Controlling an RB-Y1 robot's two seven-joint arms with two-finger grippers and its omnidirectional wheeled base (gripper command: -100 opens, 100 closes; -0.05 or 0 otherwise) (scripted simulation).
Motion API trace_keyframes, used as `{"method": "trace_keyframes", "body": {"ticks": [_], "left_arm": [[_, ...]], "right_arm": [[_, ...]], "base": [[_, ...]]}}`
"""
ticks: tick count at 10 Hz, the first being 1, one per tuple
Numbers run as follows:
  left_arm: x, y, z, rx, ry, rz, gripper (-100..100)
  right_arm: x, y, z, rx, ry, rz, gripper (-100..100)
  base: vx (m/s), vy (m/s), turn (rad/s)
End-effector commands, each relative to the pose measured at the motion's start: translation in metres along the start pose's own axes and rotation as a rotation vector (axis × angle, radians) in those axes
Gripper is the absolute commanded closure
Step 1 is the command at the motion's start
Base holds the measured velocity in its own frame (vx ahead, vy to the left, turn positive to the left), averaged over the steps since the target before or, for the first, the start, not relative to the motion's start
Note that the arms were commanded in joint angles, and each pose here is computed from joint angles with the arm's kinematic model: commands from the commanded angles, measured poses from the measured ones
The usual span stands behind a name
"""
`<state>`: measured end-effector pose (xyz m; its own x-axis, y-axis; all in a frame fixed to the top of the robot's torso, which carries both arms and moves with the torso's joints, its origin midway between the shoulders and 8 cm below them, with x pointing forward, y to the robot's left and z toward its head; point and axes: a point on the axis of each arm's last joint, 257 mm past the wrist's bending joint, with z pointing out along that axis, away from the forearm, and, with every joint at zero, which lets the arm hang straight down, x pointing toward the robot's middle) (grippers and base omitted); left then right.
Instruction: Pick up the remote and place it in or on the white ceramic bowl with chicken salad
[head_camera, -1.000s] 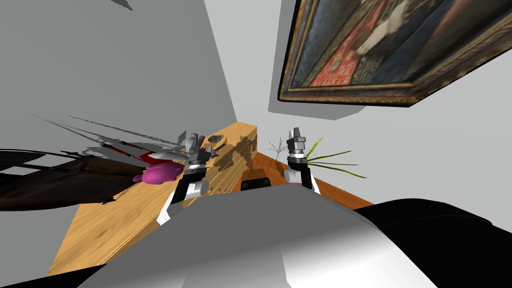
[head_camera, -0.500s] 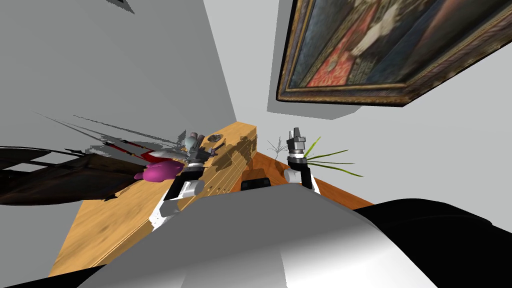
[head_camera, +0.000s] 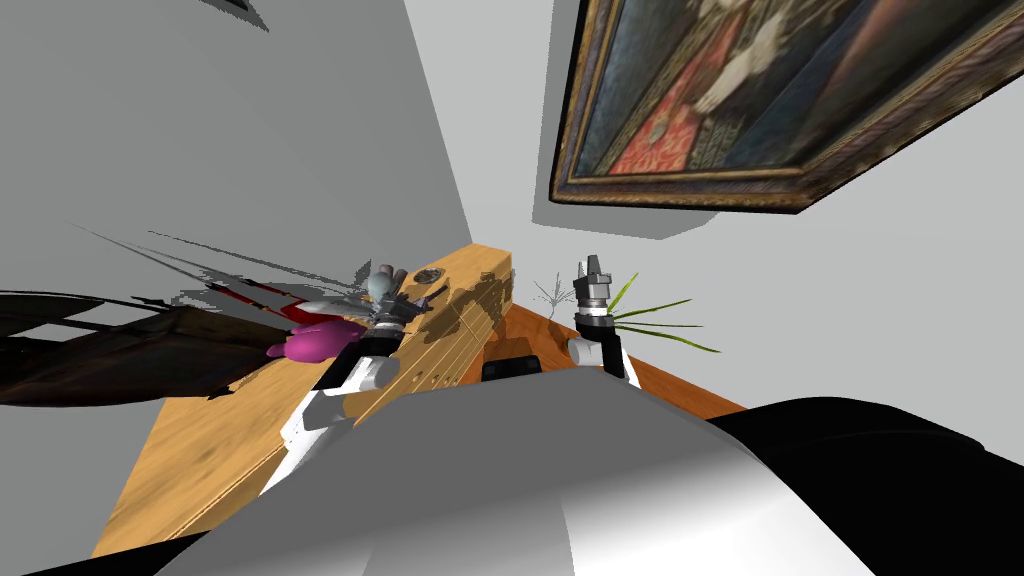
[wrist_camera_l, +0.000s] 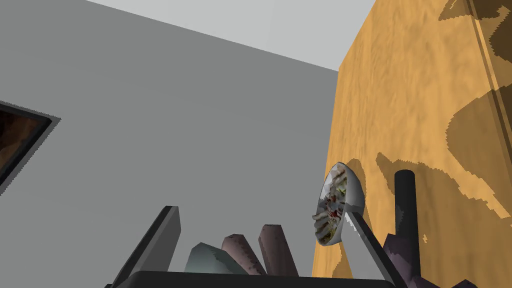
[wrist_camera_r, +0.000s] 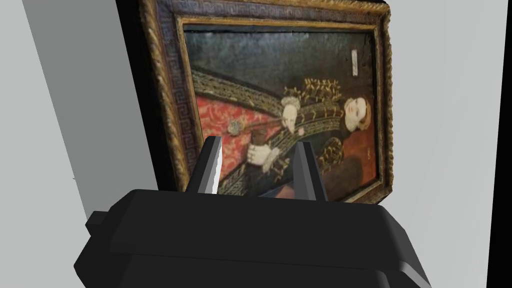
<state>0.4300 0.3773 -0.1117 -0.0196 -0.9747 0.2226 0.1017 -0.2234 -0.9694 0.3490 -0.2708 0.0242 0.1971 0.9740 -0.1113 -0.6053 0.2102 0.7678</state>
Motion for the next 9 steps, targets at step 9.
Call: {"method": "trace_keyframes", "body": {"ticks": [9], "left_arm": [[-0.046, 0.047, 0.009, -0.307, -0.065, -0.160, -100]], "right_arm": [[0.000, 0.000, 0.000, 0.000, 0.000, 0.000, 0]], "base": [[0.015, -0.029, -0.002]]}}
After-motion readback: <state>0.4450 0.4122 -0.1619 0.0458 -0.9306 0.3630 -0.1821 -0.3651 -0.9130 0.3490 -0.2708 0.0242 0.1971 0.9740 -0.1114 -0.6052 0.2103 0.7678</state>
